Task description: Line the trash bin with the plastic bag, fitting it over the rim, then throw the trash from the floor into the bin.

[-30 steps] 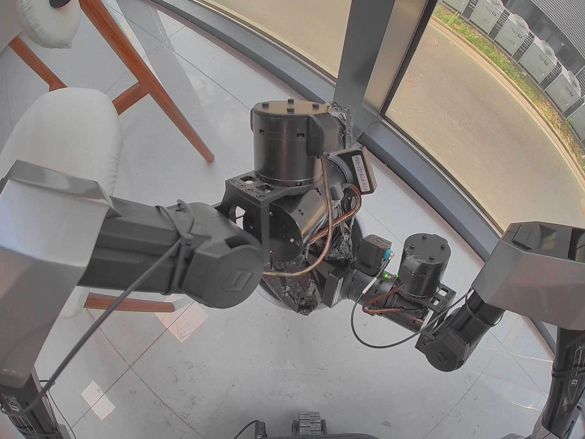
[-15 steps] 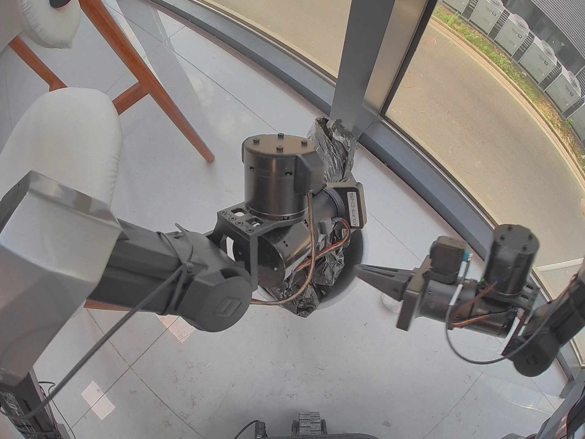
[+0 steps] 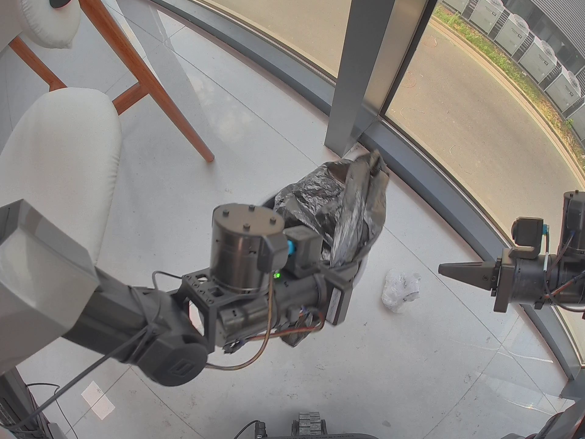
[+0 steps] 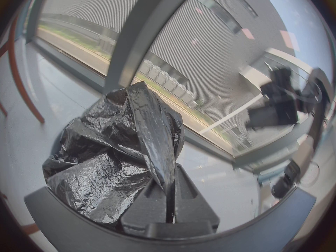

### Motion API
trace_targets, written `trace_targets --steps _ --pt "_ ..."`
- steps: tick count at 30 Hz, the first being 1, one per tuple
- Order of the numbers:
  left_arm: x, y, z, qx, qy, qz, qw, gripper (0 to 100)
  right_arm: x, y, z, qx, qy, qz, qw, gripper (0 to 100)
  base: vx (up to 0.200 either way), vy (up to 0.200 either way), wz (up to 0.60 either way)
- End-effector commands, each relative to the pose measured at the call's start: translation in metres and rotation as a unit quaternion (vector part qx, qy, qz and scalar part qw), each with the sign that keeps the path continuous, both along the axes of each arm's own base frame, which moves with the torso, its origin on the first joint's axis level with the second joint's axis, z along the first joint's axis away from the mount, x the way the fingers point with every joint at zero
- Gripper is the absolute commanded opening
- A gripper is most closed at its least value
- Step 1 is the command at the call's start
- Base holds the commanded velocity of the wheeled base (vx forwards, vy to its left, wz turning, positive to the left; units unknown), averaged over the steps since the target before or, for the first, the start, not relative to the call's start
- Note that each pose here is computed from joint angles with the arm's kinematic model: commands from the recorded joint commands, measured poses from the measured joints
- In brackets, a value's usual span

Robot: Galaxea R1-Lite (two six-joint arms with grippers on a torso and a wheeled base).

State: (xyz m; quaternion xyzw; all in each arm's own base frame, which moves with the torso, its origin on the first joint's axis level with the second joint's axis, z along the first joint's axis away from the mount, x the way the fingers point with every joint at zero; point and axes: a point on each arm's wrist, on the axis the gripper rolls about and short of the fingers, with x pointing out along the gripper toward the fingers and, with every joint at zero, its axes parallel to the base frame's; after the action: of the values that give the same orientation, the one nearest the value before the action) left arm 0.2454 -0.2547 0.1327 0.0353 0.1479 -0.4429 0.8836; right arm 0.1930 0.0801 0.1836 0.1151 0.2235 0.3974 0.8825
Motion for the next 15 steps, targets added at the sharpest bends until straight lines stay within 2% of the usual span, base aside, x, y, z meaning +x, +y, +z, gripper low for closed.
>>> trace_targets --steps 1,5,10,12,13,15 --pt "-0.034 0.049 -0.009 0.092 -0.005 -0.055 0.9943 0 0.002 0.013 0.006 -0.009 -0.008 -0.001 0.9999 0 0.0 0.0 0.0" --pt "-0.036 0.074 -0.008 0.157 -0.032 -0.057 0.9854 0 0.008 0.027 -0.006 -0.028 0.015 0.001 0.9995 0 0.0 0.0 0.0" --pt "-0.029 0.088 -0.005 0.178 -0.048 -0.036 0.9822 0 0.011 0.038 -0.013 -0.033 0.04 0.004 0.9987 0 0.0 0.0 0.0" --pt "-0.024 0.092 -0.003 0.184 -0.052 -0.002 0.9815 0 0.017 0.048 -0.017 -0.033 0.059 -0.006 0.9977 0 0.0 0.0 0.0" --pt "-0.023 0.093 -0.002 0.184 -0.053 0.004 0.9814 0 0.018 0.05 -0.018 -0.03 0.07 -0.009 0.9971 100 0.0 0.0 0.0" --pt "-0.021 0.092 -0.001 0.182 -0.055 0.007 0.9817 0 0.021 0.058 -0.023 -0.014 0.103 -0.027 0.9942 100 0.0 0.0 0.0"
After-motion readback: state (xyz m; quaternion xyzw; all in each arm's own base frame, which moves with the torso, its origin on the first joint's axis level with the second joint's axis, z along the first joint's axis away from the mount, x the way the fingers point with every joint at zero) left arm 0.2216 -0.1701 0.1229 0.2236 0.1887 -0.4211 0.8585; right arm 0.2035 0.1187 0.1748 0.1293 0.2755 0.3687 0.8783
